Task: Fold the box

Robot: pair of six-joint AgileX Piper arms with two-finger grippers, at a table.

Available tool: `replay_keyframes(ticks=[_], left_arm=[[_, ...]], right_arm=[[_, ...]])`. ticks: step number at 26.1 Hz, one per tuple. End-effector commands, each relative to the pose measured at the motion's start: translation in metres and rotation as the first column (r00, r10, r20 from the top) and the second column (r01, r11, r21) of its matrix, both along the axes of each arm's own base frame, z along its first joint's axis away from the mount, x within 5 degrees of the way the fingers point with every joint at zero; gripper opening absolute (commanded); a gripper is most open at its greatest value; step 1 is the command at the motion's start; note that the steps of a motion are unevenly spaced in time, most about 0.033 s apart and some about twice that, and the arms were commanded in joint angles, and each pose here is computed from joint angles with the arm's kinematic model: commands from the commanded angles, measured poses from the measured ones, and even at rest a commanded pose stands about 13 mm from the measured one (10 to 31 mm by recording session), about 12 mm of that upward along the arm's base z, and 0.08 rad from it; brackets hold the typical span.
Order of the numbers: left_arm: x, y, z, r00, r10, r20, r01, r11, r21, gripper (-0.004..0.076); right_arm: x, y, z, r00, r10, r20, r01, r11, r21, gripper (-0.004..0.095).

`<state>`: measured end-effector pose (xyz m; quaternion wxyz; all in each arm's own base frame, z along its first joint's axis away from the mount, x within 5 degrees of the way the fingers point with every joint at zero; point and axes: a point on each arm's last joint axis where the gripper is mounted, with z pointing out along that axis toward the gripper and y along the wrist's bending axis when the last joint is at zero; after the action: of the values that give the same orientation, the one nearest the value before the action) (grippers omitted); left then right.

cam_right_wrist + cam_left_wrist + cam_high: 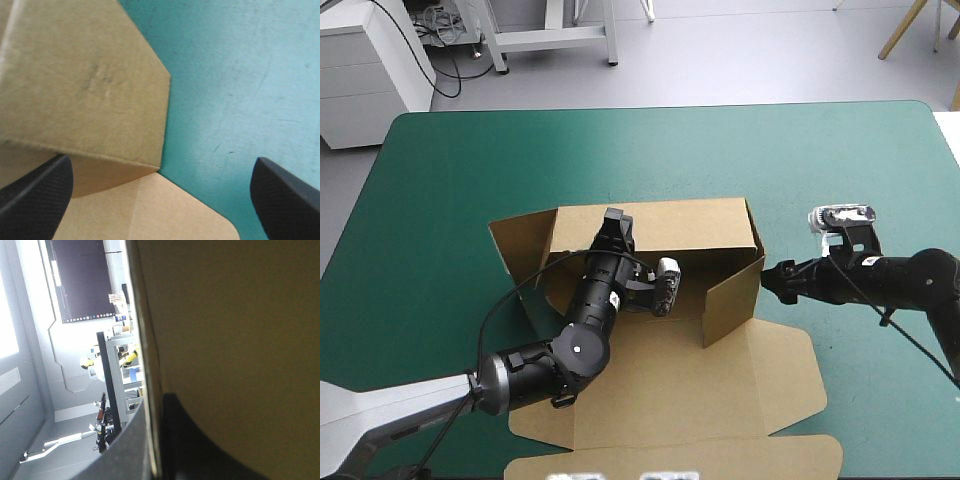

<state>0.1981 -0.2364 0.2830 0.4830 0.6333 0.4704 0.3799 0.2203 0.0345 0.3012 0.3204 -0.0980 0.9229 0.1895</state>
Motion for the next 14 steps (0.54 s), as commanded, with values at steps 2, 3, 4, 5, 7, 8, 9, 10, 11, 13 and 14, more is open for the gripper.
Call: replay_keyframes(ticks=[2, 3, 4, 5, 7, 8, 9, 10, 11, 13, 14], left_arm=[[-0.001, 0.0, 0.019, 0.994, -0.026, 0.105, 0.026, 1.0, 0.002, -0.001], [-0.001, 0.0, 0.019, 0.994, -0.026, 0.105, 0.026, 1.0, 0.002, -0.001], [-0.001, 0.0, 0.019, 0.994, -0.026, 0.105, 0.026, 1.0, 0.002, -0.001], [-0.001, 0.0, 0.019, 0.994, -0.026, 0.105, 0.026, 1.0, 0.002, -0.001], [-0.001, 0.0, 0.02, 0.994, -0.024, 0.107, 0.024, 1.0, 0.002, -0.001], [-0.001, 0.0, 0.02, 0.994, -0.024, 0.107, 0.024, 1.0, 0.002, -0.001], [-0.001, 0.0, 0.02, 0.994, -0.023, 0.107, 0.023, 1.0, 0.002, -0.001], [-0.001, 0.0, 0.02, 0.994, -0.02, 0.109, 0.02, 1.0, 0.002, -0.001], [-0.001, 0.001, 0.02, 0.994, -0.015, 0.111, 0.015, 1.0, 0.002, -0.001], [-0.001, 0.001, 0.02, 0.993, -0.01, 0.115, 0.009, 1.0, 0.002, -0.001], [-0.001, 0.001, 0.02, 0.993, -0.01, 0.114, 0.01, 1.0, 0.002, -0.001]], right_arm=[[-0.006, 0.004, 0.007, 0.987, -0.004, 0.158, -0.007, 0.997, 0.071, 0.0877], [-0.007, 0.007, 0.003, 0.986, 0.005, 0.164, -0.016, 0.998, 0.067, 0.0877], [-0.008, 0.01, -0.001, 0.986, 0.015, 0.167, -0.025, 0.998, 0.06, 0.0877], [-0.008, 0.013, -0.003, 0.985, 0.027, 0.171, -0.036, 0.998, 0.053, 0.0877], [-0.008, 0.024, -0.007, 0.977, 0.05, 0.206, -0.058, 0.998, 0.029, 0.0877], [-0.008, 0.029, -0.007, 0.972, 0.064, 0.228, -0.069, 0.998, 0.012, 0.0877], [-0.008, 0.037, -0.005, 0.96, 0.088, 0.267, -0.088, 0.996, -0.013, 0.0877], [-0.008, 0.042, -0.004, 0.951, 0.104, 0.291, -0.099, 0.995, -0.033, 0.0877], [-0.009, 0.054, -0.001, 0.925, 0.135, 0.354, -0.117, 0.99, -0.073, 0.0877], [-0.012, 0.069, 0.003, 0.887, 0.159, 0.434, -0.129, 0.987, -0.098, 0.0877], [-0.013, 0.072, 0.003, 0.88, 0.164, 0.446, -0.134, 0.986, -0.098, 0.0877]])
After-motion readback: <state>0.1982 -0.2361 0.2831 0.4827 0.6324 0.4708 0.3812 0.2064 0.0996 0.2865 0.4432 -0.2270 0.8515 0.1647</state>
